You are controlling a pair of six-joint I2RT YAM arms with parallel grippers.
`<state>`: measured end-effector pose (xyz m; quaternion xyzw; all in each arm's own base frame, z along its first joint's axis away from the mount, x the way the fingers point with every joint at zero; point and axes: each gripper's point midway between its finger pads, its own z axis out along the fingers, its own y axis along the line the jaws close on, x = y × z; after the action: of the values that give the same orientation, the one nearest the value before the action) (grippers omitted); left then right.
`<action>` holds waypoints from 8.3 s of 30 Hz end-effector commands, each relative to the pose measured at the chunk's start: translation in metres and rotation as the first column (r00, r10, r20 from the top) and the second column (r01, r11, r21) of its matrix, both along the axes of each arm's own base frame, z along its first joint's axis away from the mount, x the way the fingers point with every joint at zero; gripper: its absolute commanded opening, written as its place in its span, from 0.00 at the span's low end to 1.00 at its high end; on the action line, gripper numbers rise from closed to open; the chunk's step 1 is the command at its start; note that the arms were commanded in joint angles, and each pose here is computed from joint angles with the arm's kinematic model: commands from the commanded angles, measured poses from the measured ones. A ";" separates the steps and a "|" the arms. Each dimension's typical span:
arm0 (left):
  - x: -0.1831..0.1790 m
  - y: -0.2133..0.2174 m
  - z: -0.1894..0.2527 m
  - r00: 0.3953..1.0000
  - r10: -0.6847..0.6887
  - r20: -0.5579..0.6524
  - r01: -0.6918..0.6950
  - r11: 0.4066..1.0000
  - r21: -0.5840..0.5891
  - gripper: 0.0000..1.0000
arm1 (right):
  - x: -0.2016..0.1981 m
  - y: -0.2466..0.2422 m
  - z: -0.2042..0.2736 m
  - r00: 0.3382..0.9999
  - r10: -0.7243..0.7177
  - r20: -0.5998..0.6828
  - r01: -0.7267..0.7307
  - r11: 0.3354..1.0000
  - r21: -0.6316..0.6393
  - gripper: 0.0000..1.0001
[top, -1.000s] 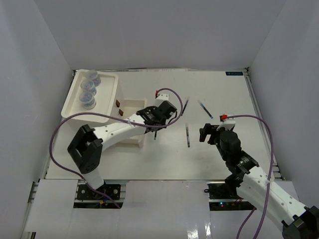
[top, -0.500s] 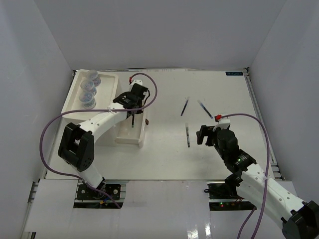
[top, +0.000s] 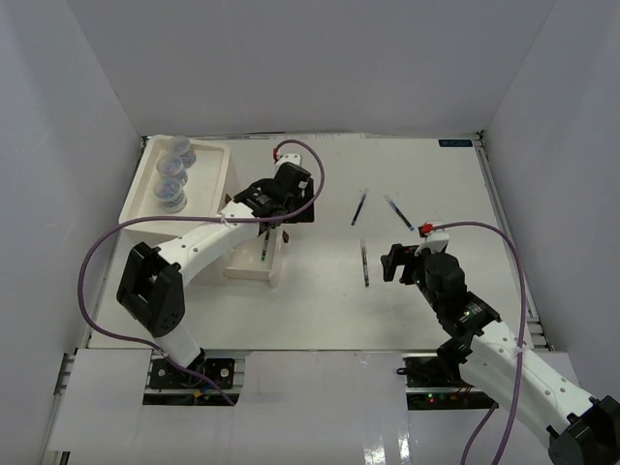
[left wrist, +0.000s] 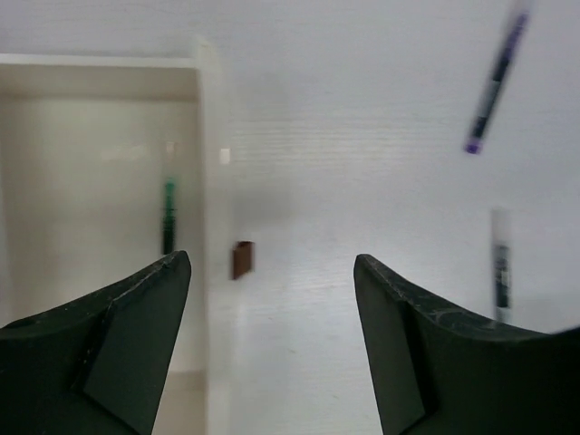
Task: Sort the stationery into containers
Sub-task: Place the pen in the drawer, then pick up the pen from the center of the board, then place the pen in the drawer, then pick up the pen from the center of the board, then place the pen in the drawer, then pick up the pen from the center of the board.
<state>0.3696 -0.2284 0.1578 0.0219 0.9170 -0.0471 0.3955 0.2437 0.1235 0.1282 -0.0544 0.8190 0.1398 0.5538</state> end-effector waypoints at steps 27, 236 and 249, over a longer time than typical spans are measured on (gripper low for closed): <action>-0.063 -0.210 -0.113 0.990 -0.114 -0.089 0.112 0.993 -0.025 0.49 | -0.020 -0.006 0.009 1.000 -0.003 0.018 0.002 0.996 0.094 0.90; -0.034 0.016 0.040 0.952 -0.287 0.107 0.307 0.885 -0.351 0.98 | 0.222 0.058 -0.093 0.841 -0.443 -0.311 0.349 0.883 -0.313 0.62; -0.039 0.009 0.038 0.944 -0.315 0.098 0.328 0.864 -0.383 0.98 | 0.155 0.043 -0.123 0.816 -0.386 -0.430 0.290 0.917 -0.273 0.08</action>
<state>0.3325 -0.2162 0.1844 0.0895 0.8773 -0.2761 0.3823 0.4371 0.1827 0.0236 0.0808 0.9175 -0.0268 0.3884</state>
